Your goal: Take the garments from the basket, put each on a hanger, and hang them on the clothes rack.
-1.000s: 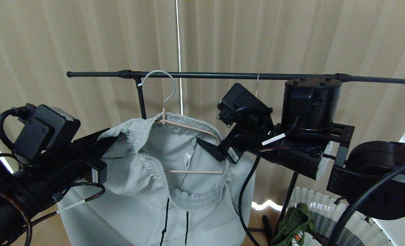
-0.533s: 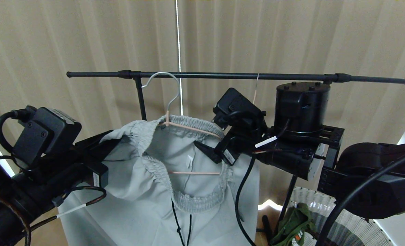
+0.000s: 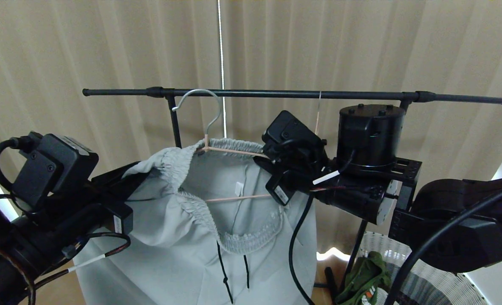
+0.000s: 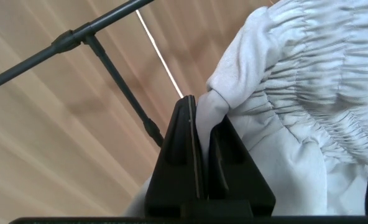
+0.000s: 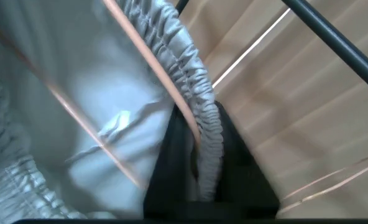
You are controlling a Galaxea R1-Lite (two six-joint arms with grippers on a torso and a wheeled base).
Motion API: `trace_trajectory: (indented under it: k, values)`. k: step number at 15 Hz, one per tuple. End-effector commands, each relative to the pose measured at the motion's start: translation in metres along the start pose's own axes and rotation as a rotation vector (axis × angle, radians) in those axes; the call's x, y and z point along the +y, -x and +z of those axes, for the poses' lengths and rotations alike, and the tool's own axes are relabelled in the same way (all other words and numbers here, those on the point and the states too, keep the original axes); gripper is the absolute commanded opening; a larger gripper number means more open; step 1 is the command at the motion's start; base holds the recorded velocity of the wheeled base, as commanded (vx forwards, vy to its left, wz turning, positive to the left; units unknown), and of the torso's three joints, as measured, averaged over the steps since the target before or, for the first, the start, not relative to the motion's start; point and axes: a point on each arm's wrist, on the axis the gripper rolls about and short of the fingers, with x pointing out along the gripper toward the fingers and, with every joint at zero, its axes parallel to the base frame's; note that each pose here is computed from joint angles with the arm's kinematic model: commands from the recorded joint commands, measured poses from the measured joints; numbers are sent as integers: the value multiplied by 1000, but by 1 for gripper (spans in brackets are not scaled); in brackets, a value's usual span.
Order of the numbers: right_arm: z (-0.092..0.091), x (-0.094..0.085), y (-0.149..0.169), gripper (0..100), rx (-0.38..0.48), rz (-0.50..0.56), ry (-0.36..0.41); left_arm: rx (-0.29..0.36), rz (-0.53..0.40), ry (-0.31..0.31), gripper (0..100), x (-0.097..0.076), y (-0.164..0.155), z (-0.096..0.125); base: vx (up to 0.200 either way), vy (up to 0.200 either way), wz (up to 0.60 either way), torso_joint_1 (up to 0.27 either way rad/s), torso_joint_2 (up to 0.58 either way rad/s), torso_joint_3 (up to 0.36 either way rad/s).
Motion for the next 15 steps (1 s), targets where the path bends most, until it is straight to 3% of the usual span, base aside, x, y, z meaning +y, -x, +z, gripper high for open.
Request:
trace_trajectory:
  k: [1, 9, 10, 12, 14, 15]
  values:
    - [0, 0, 0, 0, 1, 1, 1, 3, 0, 0, 0, 0, -1, 0, 0, 0, 0, 0, 0, 0]
    - [2, -1, 3, 0, -6, -4, 0, 23, -6, -3, 0, -2, 1, -6, 0, 0, 0, 0, 0, 0]
    - [4, -2, 6, 0, -11, -6, 0, 21, -5, 0, 100, -1, 2, -5, 0, 0, 0, 0, 0, 0]
    - [5, -6, 10, 0, -16, -17, -2, 12, 13, 10, 100, 2, 5, -4, 0, 0, 0, 0, 0, 0]
    - [3, -16, 17, 0, -4, -53, -9, -20, -4, 81, 100, 4, 17, -2, 0, 0, 0, 0, 0, 0]
    - [1, -18, 18, 0, 3, -63, -10, -29, -22, 89, 100, 3, 21, -2, 0, 0, 0, 0, 0, 0]
